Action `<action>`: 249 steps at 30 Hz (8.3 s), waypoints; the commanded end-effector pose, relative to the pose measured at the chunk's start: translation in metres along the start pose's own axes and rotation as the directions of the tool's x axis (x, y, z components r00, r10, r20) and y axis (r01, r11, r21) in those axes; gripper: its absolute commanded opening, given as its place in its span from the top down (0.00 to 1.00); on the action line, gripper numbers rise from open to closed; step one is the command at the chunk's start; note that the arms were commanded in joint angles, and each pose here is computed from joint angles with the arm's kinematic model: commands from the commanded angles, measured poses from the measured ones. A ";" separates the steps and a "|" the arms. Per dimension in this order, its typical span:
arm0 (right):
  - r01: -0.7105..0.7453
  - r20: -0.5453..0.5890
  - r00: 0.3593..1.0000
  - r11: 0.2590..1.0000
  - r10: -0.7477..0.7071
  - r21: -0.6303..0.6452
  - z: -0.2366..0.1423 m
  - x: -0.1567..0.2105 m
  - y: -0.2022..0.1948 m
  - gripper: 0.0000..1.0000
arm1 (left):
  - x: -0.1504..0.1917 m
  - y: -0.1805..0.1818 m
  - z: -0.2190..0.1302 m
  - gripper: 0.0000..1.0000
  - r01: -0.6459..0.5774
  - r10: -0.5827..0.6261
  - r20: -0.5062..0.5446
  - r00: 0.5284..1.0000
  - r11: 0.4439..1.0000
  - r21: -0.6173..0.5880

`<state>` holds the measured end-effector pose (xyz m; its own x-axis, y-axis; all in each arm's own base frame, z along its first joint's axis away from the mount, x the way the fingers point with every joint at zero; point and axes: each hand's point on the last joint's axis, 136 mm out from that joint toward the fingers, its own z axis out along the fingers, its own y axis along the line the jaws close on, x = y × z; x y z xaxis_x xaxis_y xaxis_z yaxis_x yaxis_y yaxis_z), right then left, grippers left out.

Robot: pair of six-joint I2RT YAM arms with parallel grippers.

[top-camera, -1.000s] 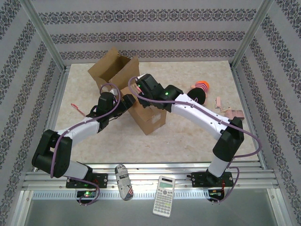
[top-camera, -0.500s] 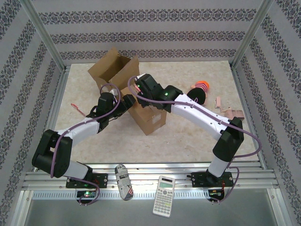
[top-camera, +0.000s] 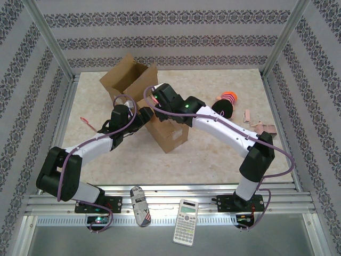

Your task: Unpack the express box

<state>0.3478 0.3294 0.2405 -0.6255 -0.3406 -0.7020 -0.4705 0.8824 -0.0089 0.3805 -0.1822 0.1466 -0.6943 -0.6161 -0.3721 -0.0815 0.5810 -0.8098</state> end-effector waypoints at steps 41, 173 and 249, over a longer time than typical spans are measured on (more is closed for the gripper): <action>0.040 -0.115 0.993 0.996 -0.030 0.081 -0.009 0.054 -0.003 1.00 | 0.009 0.030 -0.001 0.16 0.014 -0.016 -0.020 1.000 0.997 -0.074; -0.143 -0.261 0.951 0.983 0.168 0.113 -0.201 0.175 -0.060 1.00 | -0.010 -0.047 -0.026 0.10 -0.131 0.137 -0.070 0.988 0.988 0.086; -0.176 -0.199 0.948 0.928 0.250 0.328 0.004 0.118 -0.092 1.00 | -0.080 -0.045 -0.019 0.41 -0.314 0.304 -0.107 0.946 0.945 -0.089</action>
<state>0.3116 0.2020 0.1479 -0.8477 -0.1664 -0.5037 -0.1108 0.9841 -0.1386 0.4170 -0.1327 0.2141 -0.7512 -0.3919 -0.5312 0.0102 0.7977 -0.6029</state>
